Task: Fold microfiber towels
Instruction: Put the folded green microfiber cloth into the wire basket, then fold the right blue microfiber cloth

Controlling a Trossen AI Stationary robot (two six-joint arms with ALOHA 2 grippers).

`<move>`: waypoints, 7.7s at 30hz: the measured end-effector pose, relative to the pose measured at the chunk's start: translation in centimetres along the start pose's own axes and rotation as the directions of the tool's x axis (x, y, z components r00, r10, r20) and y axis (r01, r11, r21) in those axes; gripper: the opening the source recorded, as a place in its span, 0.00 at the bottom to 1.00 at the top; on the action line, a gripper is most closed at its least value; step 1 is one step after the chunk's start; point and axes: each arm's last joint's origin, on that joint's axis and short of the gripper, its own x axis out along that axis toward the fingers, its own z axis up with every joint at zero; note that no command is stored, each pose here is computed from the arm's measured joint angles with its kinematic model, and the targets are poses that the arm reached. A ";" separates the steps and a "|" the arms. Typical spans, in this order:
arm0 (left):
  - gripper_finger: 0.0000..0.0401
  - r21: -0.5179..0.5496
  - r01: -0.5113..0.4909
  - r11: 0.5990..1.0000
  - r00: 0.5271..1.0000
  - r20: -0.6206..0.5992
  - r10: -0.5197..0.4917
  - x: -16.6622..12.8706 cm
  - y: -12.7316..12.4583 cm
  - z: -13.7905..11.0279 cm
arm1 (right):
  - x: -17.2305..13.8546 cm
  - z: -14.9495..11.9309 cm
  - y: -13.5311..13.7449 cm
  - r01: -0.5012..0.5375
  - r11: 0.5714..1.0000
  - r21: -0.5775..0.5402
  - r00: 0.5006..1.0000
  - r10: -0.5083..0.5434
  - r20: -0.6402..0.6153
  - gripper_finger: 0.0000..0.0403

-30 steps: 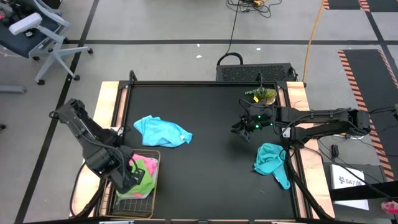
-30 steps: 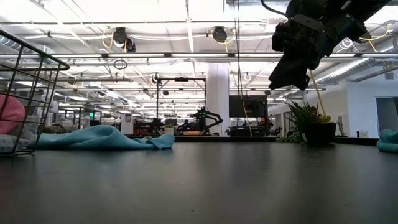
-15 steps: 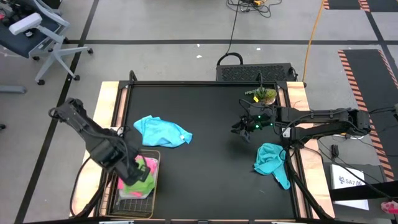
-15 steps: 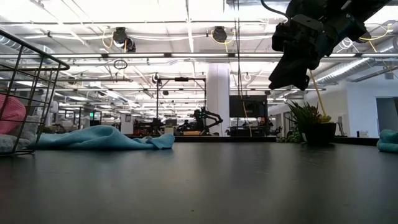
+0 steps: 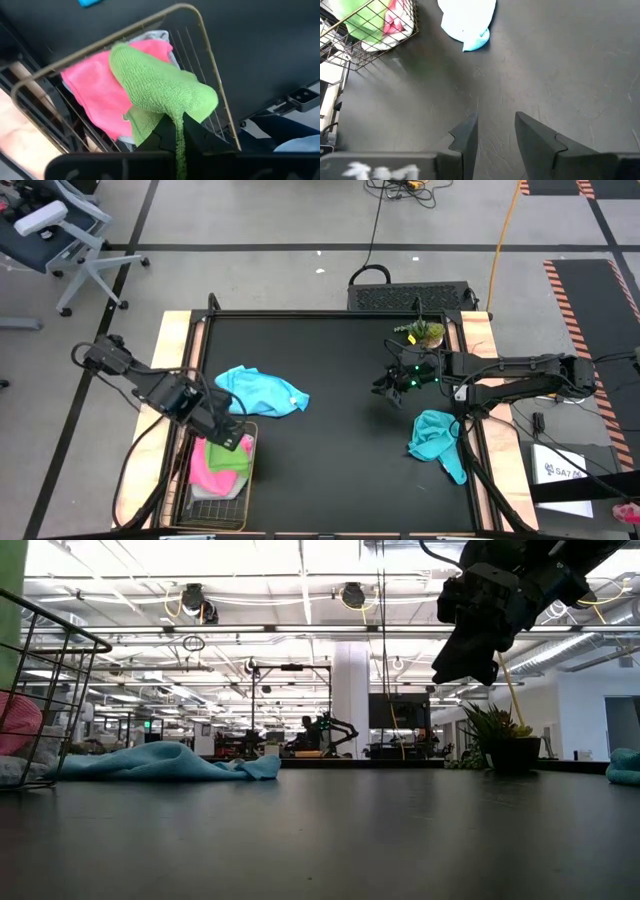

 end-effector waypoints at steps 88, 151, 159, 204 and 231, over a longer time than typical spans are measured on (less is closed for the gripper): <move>0.00 -0.195 0.079 0.978 0.952 0.306 -0.016 -2.2 2.9 1.2 | -0.1 0.7 0.1 -0.076 0.996 -0.056 0.996 0.079 0.040 0.30; 0.58 -0.227 0.232 0.946 0.676 0.737 0.011 2.2 2.5 0.0 | 3.7 6.3 4.6 -0.394 0.869 -0.297 0.872 0.456 0.178 0.19; 0.58 -0.112 0.154 0.982 0.553 0.833 0.008 1.8 2.4 1.2 | 9.0 11.3 7.7 -0.418 0.786 -0.455 0.887 0.461 -0.018 0.01; 0.58 0.138 -0.163 0.977 0.347 0.935 -0.074 -9.3 6.8 4.0 | 11.1 4.9 4.6 0.144 0.949 -0.280 0.381 -0.314 -0.870 0.00; 0.58 -0.056 -0.282 0.958 0.310 0.940 0.146 -9.7 7.9 6.8 | -1.3 -10.2 5.7 0.657 0.655 0.374 0.607 -0.164 -0.778 0.00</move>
